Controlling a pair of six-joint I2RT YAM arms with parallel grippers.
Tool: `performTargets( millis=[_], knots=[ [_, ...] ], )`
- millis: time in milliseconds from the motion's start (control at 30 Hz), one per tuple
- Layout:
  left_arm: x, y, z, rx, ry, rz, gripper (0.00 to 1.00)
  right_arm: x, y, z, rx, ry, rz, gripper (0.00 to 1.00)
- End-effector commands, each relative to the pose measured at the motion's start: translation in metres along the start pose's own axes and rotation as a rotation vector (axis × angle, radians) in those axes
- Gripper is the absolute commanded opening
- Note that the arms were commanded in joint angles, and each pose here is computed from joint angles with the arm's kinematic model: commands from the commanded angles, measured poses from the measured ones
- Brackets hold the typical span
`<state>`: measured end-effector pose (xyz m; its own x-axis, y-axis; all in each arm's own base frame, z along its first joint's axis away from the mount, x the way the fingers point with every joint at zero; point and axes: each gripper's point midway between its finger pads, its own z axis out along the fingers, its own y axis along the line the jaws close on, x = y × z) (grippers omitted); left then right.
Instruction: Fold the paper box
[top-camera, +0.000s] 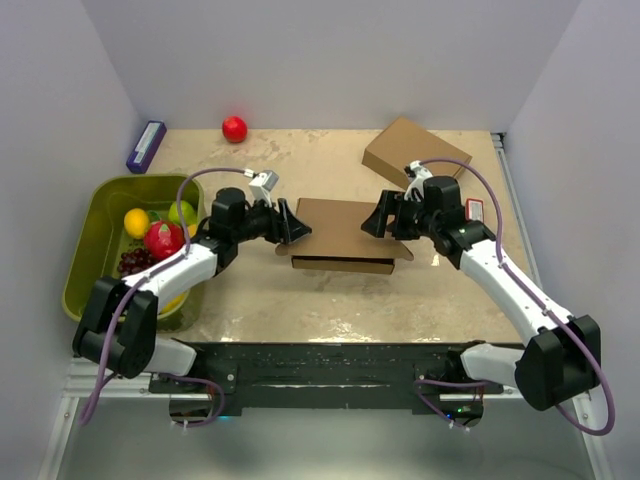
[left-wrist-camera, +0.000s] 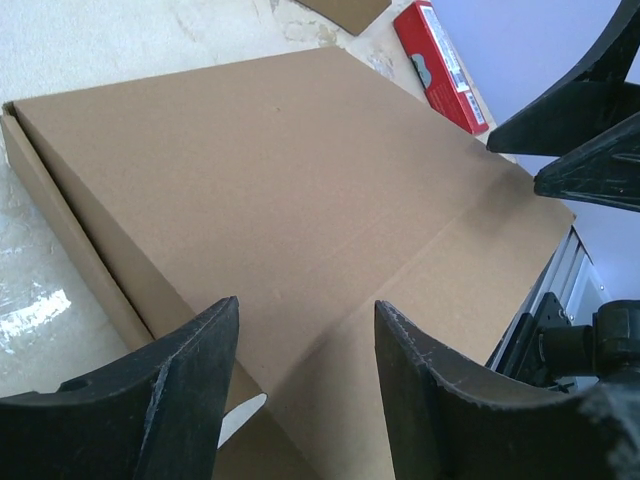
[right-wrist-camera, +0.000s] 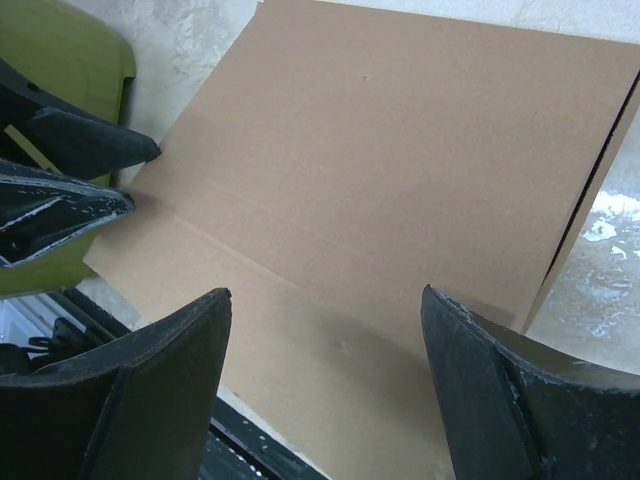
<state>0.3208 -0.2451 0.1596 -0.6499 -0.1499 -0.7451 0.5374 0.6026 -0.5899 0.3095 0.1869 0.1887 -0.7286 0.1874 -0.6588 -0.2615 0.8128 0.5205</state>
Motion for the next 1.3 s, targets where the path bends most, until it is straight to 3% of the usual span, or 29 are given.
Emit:
performTargets(
  millis=[0, 867, 1267],
  knots=[
    [0.006, 0.001, 0.003, 0.026, 0.001, -0.008, 0.61, 0.002, 0.003, 0.003, -0.03, -0.003, 0.02, 0.79],
    [0.037, 0.025, 0.007, -0.036, 0.049, -0.044, 0.6, 0.034, -0.018, 0.01, 0.02, 0.042, 0.081, 0.79],
    [0.046, 0.035, 0.009, -0.065, 0.068, -0.047, 0.59, 0.051, -0.041, 0.012, 0.106, 0.058, 0.075, 0.74]
  ],
)
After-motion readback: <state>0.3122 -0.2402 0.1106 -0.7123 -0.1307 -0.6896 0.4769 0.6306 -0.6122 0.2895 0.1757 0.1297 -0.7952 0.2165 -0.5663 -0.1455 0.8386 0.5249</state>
